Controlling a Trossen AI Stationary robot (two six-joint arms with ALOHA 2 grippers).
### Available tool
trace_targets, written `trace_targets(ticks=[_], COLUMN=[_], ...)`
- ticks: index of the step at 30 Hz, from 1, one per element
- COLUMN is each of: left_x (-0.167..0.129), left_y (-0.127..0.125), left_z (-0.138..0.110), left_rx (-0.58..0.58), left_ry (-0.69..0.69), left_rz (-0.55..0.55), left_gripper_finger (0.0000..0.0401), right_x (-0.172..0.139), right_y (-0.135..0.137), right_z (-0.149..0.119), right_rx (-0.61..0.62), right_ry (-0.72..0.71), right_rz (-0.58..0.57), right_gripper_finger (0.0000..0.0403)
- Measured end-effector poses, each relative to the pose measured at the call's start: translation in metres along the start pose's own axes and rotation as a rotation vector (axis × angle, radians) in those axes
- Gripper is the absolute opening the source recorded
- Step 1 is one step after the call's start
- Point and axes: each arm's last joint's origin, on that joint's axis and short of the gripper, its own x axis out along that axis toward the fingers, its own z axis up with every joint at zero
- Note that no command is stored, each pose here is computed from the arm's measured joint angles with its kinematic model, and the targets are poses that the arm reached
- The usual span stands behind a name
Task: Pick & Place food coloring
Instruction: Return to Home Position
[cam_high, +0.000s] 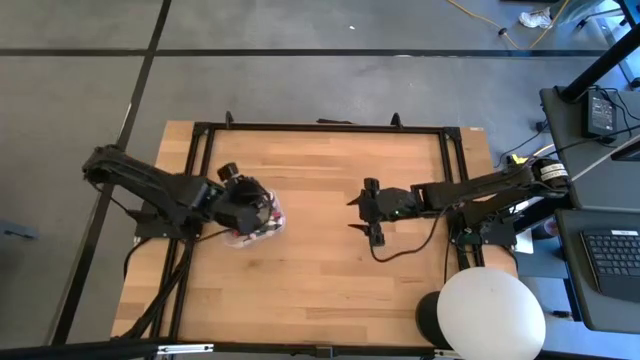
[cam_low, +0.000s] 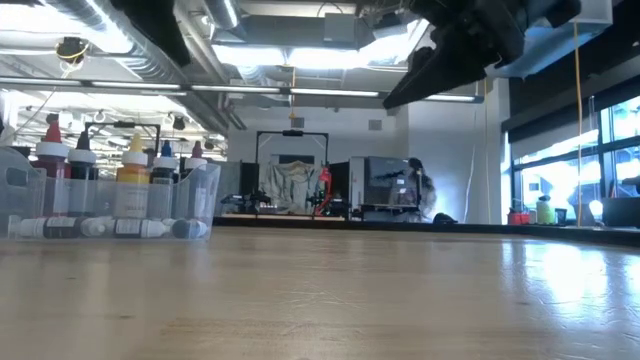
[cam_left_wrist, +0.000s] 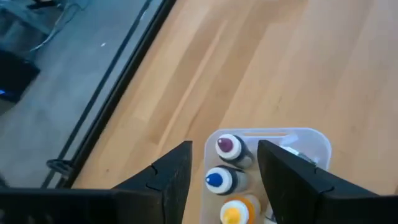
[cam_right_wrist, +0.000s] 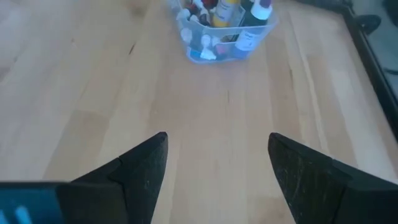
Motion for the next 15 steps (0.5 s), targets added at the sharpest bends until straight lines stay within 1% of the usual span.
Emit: trace_targets(ticks=[1, 3, 5, 6, 8, 10, 12, 15], left_x=[-0.003, -0.009, -0.013, -0.014, -0.014, -0.017, -0.019, -0.019], left_y=[0.004, 0.011, 0.015, 0.016, 0.019, 0.026, 0.033, 0.039], left_z=[-0.001, -0.001, -0.002, -0.003, -0.007, -0.011, -0.018, -0.032], left_rx=[0.001, -0.003, -0.064, -0.077, -0.065, -0.110, -0.165, -0.179], left_ry=[-0.005, -0.023, -0.031, -0.038, -0.066, -0.105, -0.147, -0.245], left_rz=[-0.014, -0.037, -0.062, -0.065, -0.049, -0.060, -0.116, -0.257], left_gripper_finger=[0.0178, 0.0178, 0.0180, 0.0181, 0.0182, 0.0182, 0.0181, 0.0178], right_x=[0.001, 0.001, 0.001, 0.001, 0.001, 0.001, -0.002, -0.009], right_y=[0.001, 0.003, 0.004, 0.004, 0.003, 0.002, 0.001, 0.001], right_z=[0.000, 0.000, 0.001, 0.001, -0.001, -0.001, 0.000, 0.001], right_rx=[-0.005, 0.038, 0.073, 0.076, 0.083, 0.105, 0.110, 0.119], right_ry=[0.000, 0.002, -0.013, -0.011, 0.010, 0.012, 0.003, -0.055], right_rz=[0.003, 0.010, 0.011, 0.011, 0.008, 0.007, 0.008, 0.036], right_gripper_finger=[0.0280, 0.0280, 0.0280, 0.0280, 0.0280, 0.0280, 0.0280, 0.0280])
